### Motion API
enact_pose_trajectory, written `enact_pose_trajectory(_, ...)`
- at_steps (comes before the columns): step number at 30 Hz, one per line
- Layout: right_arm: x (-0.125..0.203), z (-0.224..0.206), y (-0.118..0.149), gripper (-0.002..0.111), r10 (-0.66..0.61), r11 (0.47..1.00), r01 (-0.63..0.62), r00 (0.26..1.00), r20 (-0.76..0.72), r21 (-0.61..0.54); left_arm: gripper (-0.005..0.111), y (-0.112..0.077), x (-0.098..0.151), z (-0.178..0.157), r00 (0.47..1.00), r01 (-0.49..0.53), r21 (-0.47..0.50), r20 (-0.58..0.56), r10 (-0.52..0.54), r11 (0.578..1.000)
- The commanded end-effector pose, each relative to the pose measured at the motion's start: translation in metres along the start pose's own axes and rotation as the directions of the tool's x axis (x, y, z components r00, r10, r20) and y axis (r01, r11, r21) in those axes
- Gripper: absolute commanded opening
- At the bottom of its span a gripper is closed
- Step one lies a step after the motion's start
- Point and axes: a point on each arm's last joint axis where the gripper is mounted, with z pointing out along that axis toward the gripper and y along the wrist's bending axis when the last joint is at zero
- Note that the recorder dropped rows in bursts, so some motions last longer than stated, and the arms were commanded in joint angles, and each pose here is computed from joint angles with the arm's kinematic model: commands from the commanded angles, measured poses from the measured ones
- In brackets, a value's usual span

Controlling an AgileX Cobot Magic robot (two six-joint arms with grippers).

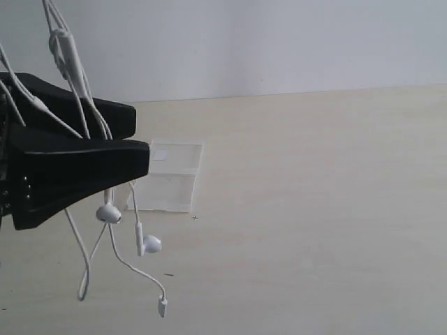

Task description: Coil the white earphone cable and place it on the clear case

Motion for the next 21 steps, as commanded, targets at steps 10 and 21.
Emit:
enact_pose_trajectory(10,-0.0037,-0.0136,0.0054,0.000,-0.014,0.999,0.013,1.000,0.016,0.041,0.042,0.0051,0.0008,0.0003,1.000,0.022,-0.050,0.007,-0.021,0.998)
enact_pose_trajectory(21,-0.0013,-0.0138,0.0019,0.000,0.011,0.997,-0.010,1.000,-0.009,0.081,0.044,0.0043,0.0002,-0.0006,1.000,0.023,-0.051,0.008,-0.023,0.998)
